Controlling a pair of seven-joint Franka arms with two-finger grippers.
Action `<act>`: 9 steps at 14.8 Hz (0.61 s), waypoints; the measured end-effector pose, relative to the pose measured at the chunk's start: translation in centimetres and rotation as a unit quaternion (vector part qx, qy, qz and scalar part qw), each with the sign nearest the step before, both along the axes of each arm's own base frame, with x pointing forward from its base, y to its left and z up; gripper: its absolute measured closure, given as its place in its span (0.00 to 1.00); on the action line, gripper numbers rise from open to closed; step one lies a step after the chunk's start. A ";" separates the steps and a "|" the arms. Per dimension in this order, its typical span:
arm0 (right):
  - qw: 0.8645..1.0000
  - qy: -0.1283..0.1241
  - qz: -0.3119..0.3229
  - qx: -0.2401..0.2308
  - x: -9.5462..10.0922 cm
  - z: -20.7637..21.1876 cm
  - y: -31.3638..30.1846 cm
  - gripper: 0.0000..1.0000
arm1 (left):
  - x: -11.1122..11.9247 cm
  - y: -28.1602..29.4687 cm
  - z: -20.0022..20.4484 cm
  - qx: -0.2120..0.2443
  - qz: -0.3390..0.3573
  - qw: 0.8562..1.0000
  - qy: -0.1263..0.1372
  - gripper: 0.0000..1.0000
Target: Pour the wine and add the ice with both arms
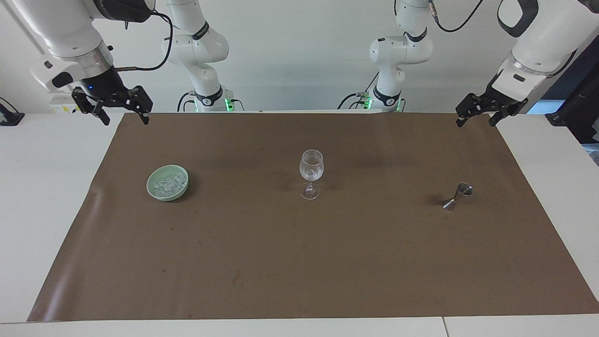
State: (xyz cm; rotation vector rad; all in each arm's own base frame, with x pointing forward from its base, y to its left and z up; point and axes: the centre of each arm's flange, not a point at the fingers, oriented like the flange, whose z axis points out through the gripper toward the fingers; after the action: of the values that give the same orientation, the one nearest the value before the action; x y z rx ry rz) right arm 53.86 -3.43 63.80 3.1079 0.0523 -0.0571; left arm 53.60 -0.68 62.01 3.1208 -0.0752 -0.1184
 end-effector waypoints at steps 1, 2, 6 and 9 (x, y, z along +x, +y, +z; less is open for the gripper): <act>1.000 0.002 -0.001 -0.001 0.0 -0.3 -0.1 0.00 | 0.0 0.0 0.0 0.000 0.000 1.000 0.000 0.00; 1.000 0.005 -0.003 -0.003 0.0 -0.5 -0.3 0.00 | 0.0 0.0 0.0 0.000 0.000 1.000 0.000 0.00; 1.000 0.010 -0.003 -0.005 0.3 -1.1 -0.4 0.00 | 0.0 0.0 0.0 0.000 0.000 1.000 0.000 0.00; 1.000 0.011 -0.003 -0.005 0.3 -1.2 -0.4 0.00 | 0.0 0.0 0.0 0.000 0.000 1.000 0.000 0.00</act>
State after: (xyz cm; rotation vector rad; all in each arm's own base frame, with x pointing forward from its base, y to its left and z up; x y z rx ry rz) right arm 54.18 -3.84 62.64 3.0979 0.0428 -0.0900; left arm 53.60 -0.68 62.02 3.1208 -0.0752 -0.1183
